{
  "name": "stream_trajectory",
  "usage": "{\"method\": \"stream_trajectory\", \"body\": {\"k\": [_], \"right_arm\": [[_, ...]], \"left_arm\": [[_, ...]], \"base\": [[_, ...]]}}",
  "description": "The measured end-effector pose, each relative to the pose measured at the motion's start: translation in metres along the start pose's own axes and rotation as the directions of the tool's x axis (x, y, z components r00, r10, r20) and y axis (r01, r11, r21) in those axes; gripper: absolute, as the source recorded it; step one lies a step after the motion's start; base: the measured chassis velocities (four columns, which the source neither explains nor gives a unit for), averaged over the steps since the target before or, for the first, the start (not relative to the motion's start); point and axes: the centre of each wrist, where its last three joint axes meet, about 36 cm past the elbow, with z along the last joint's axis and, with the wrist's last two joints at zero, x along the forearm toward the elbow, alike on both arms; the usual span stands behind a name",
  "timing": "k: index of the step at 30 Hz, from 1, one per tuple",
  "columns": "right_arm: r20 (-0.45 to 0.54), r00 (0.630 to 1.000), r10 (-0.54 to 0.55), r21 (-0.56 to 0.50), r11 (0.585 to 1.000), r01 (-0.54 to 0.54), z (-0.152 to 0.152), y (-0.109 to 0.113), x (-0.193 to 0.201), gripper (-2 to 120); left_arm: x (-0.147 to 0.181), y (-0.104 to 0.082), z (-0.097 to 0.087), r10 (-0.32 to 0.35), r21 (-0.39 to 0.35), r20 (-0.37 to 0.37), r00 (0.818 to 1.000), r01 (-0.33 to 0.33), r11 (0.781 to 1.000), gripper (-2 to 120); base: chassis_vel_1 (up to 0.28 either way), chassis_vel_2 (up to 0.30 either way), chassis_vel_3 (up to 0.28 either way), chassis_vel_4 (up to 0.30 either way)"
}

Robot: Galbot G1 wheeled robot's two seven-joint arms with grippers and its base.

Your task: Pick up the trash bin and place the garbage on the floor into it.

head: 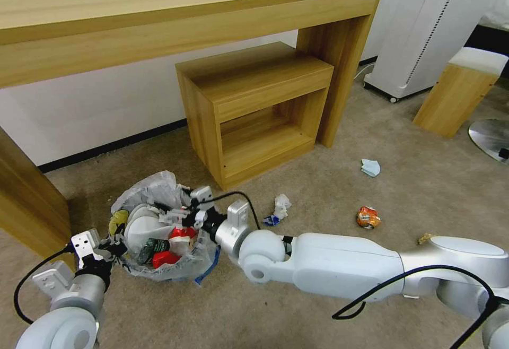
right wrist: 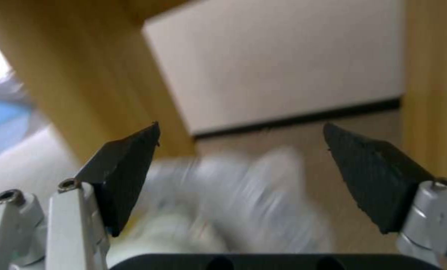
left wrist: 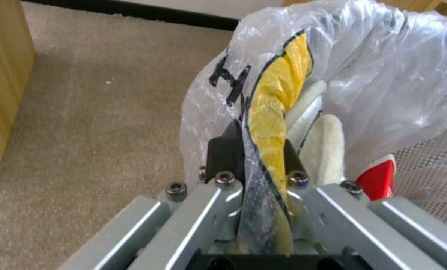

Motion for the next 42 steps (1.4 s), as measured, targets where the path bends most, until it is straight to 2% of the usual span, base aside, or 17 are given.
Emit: {"method": "stream_trajectory", "body": {"k": [6,8,10,13,16,17,19,20,23,24,27,29,32,34,37,39,42], "right_arm": [[0.11,0.992,0.061,-0.023,0.998,-0.059,-0.031,-0.024,-0.001,92],[0.202,0.975,0.091,-0.041,0.996,-0.084,-0.047,-0.043,0.004,100],[0.22,0.97,0.106,-0.044,0.994,-0.099,-0.05,-0.048,0.006,100],[0.257,0.952,0.169,-0.055,0.986,-0.16,-0.061,-0.065,0.014,100],[0.29,0.908,0.301,-0.074,0.953,-0.293,-0.075,-0.098,0.033,100],[0.29,0.908,0.301,-0.074,0.953,-0.293,-0.075,-0.098,0.033,100],[0.288,0.871,0.397,-0.076,0.916,-0.393,-0.077,-0.122,0.051,100],[0.288,0.871,0.397,-0.076,0.916,-0.393,-0.077,-0.122,0.051,100],[0.278,0.807,0.522,-0.063,0.848,-0.527,-0.072,-0.156,0.083,100],[0.278,0.807,0.522,-0.063,0.848,-0.527,-0.072,-0.156,0.083,100],[0.28,0.734,0.618,-0.04,0.772,-0.635,-0.059,-0.185,0.129,100],[0.276,0.723,0.634,-0.034,0.758,-0.652,-0.055,-0.188,0.138,100],[0.248,0.661,0.709,-0.009,0.683,-0.73,-0.03,-0.198,0.176,100],[0.242,0.648,0.722,-0.002,0.668,-0.744,-0.025,-0.199,0.183,100],[0.246,0.587,0.771,0.044,0.597,-0.801,-0.012,-0.207,0.213,100],[0.251,0.579,0.775,0.05,0.587,-0.808,-0.012,-0.208,0.217,100],[0.274,0.544,0.793,0.08,0.545,-0.834,-0.01,-0.211,0.234,100]], "left_arm": [[0.0,0.0,0.001,-0.001,-0.003,-0.003,1.0,0.001,1.0,3],[0.0,0.001,0.002,-0.003,-0.004,-0.006,1.0,0.003,1.0,3],[0.0,0.001,0.002,-0.004,-0.004,-0.007,1.0,0.004,1.0,3],[0.001,0.001,0.003,-0.005,-0.006,-0.008,1.0,0.005,1.0,3],[0.001,0.002,0.002,-0.008,-0.008,-0.005,1.0,0.008,1.0,3],[0.001,0.002,0.002,-0.008,-0.008,-0.005,1.0,0.008,1.0,3],[0.002,0.002,0.001,-0.008,-0.011,-0.001,1.0,0.008,1.0,3],[0.002,0.002,0.001,-0.008,-0.011,-0.001,1.0,0.008,1.0,3],[0.001,0.002,-0.001,-0.005,-0.014,0.003,1.0,0.005,1.0,3],[0.001,0.002,-0.001,-0.005,-0.014,0.003,1.0,0.005,1.0,3],[-0.001,0.003,-0.001,-0.004,-0.019,0.005,1.0,0.004,1.0,3],[-0.002,0.003,-0.001,-0.003,-0.02,0.004,1.0,0.003,1.0,3],[-0.003,0.003,0.0,0.003,-0.024,0.003,1.0,-0.003,1.0,3],[-0.003,0.003,0.0,0.004,-0.025,0.003,1.0,-0.004,1.0,3],[-0.004,0.004,0.002,0.006,-0.038,0.003,1.0,-0.006,0.999,3],[-0.003,0.004,0.002,0.006,-0.039,0.003,1.0,-0.006,0.999,3],[-0.003,0.005,0.002,0.005,-0.046,0.003,1.0,-0.005,0.999,3]], "base": [[0.0,0.0,0.0,0.0],[0.0,0.0,0.0,0.0],[0.0,0.0,0.0,0.0],[0.0,0.0,0.0,0.0],[0.0,0.0,0.0,0.0],[0.0,0.0,0.0,0.0],[0.0,0.0,0.0,0.0],[0.0,0.0,0.0,0.0],[0.0,0.0,0.0,0.0],[0.0,0.0,0.0,0.0],[0.0,0.0,0.0,0.0],[0.0,0.0,0.0,0.0],[0.0,0.0,0.0,0.0],[0.0,0.0,0.0,0.0],[0.0,0.0,0.0,0.0],[0.0,0.0,0.0,0.0],[0.0,0.0,0.0,0.0]]}}
